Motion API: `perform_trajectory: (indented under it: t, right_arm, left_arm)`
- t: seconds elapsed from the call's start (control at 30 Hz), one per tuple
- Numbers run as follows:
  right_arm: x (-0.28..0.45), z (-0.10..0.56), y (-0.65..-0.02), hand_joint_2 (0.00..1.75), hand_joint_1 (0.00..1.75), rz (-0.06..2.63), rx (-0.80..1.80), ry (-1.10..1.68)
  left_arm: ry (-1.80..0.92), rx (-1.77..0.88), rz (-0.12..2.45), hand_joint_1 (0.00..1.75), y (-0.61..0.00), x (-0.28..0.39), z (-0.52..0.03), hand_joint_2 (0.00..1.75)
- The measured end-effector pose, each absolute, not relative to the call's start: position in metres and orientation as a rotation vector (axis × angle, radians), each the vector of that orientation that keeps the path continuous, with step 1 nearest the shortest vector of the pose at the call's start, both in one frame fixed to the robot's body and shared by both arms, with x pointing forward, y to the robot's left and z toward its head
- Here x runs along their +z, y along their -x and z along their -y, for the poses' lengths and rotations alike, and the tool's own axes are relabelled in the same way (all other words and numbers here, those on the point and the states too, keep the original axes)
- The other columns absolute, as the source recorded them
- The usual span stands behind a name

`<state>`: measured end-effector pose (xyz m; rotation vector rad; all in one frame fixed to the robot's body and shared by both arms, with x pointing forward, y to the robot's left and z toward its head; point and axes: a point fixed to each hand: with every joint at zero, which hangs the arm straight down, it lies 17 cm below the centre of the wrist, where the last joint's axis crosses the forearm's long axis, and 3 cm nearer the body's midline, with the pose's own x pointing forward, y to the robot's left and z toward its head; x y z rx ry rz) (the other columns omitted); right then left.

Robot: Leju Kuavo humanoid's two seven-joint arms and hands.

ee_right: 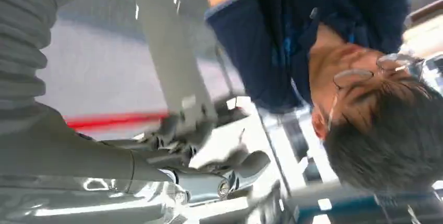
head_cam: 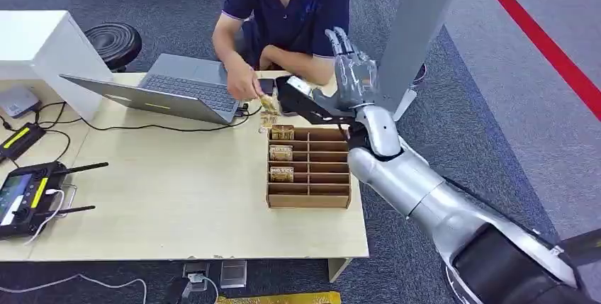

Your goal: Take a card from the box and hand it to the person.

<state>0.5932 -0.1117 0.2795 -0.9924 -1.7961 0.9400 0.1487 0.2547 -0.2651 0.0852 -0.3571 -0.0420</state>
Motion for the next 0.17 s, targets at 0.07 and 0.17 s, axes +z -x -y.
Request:
perform_trajectory:
  t: [0.07, 0.17]
  right_arm:
    - [0.270, 0.110, -0.585, 1.75, 0.00, 1.806, 0.894, 0.883]
    - [0.245, 0.106, -0.571, 1.75, 0.00, 1.789, 0.817, 0.631]
  left_arm:
    - [-0.088, -0.035, 0.348, 0.00, -0.142, -0.267, -0.256, 0.00]
    - [-0.092, -0.020, 0.339, 0.00, -0.133, -0.269, -0.258, 0.00]
